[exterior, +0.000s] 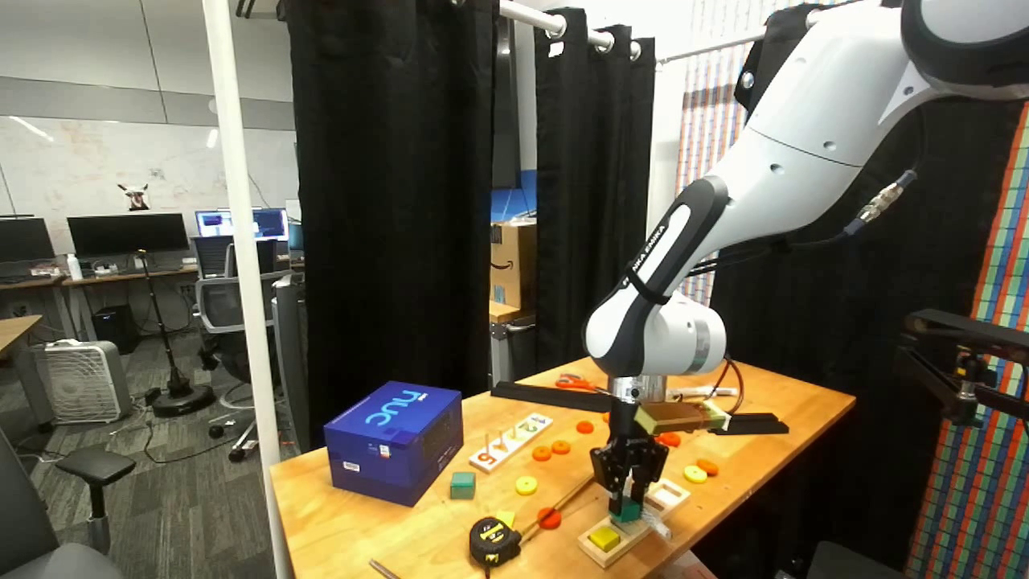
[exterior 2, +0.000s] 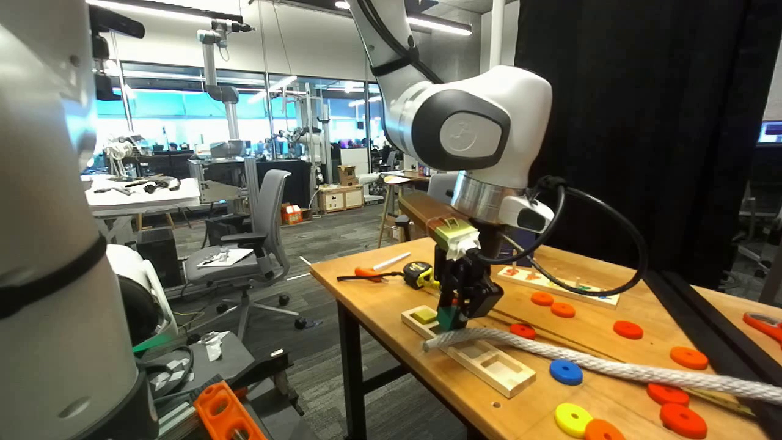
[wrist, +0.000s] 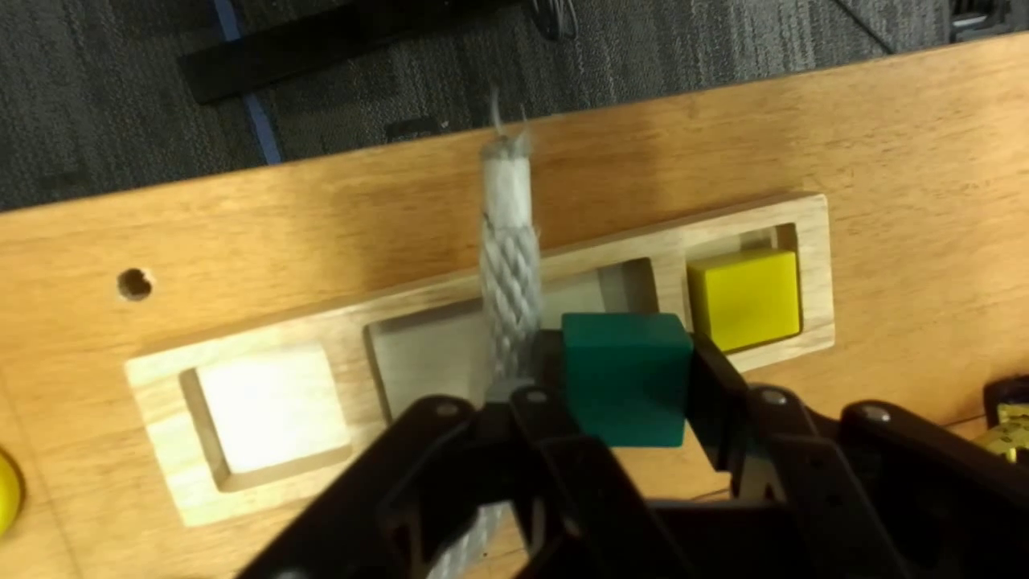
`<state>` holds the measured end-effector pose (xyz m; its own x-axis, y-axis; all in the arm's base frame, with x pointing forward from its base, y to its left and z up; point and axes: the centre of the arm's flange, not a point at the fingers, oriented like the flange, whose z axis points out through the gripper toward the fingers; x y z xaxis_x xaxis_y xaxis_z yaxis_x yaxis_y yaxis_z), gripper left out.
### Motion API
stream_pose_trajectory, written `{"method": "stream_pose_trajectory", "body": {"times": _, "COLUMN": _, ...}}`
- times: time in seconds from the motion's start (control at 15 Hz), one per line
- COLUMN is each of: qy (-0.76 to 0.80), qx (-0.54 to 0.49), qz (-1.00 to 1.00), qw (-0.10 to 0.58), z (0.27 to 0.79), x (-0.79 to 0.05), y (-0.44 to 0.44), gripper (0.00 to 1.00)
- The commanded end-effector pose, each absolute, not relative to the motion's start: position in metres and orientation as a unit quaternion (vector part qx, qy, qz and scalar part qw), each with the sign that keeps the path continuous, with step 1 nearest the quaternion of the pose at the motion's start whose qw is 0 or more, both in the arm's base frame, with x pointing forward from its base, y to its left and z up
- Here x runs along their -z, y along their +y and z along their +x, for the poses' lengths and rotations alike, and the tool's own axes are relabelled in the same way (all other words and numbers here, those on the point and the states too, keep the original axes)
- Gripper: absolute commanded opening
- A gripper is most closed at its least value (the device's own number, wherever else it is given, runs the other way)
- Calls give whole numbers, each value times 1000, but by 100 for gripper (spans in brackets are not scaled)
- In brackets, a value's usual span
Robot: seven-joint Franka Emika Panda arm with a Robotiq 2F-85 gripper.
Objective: Pick up the green object and put it on the table
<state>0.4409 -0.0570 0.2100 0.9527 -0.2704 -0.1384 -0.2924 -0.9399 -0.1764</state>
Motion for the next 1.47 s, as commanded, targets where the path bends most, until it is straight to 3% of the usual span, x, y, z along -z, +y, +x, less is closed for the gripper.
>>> {"method": "stream_pose_trajectory", "body": {"times": 0.0, "qy": 140, "qx": -69, "qz": -982, "qw": 104, "z": 431, "x": -207, "y": -54, "gripper": 25}}
{"method": "stream_pose_trajectory", "body": {"times": 0.33, "qy": 142, "qx": -80, "qz": -981, "qw": 108, "z": 426, "x": -201, "y": -53, "gripper": 25}}
{"method": "stream_pose_trajectory", "body": {"times": 0.4, "qy": 144, "qx": -84, "qz": -980, "qw": 111, "z": 427, "x": -201, "y": -53, "gripper": 65}}
{"method": "stream_pose_trajectory", "body": {"times": 0.47, "qy": 141, "qx": -81, "qz": -981, "qw": 109, "z": 427, "x": -200, "y": -53, "gripper": 66}}
{"method": "stream_pose_trajectory", "body": {"times": 0.8, "qy": 147, "qx": -102, "qz": -977, "qw": 115, "z": 424, "x": -197, "y": -52, "gripper": 99}}
{"method": "stream_pose_trajectory", "body": {"times": 1.4, "qy": 153, "qx": -81, "qz": -979, "qw": 105, "z": 397, "x": -277, "y": -43, "gripper": 100}}
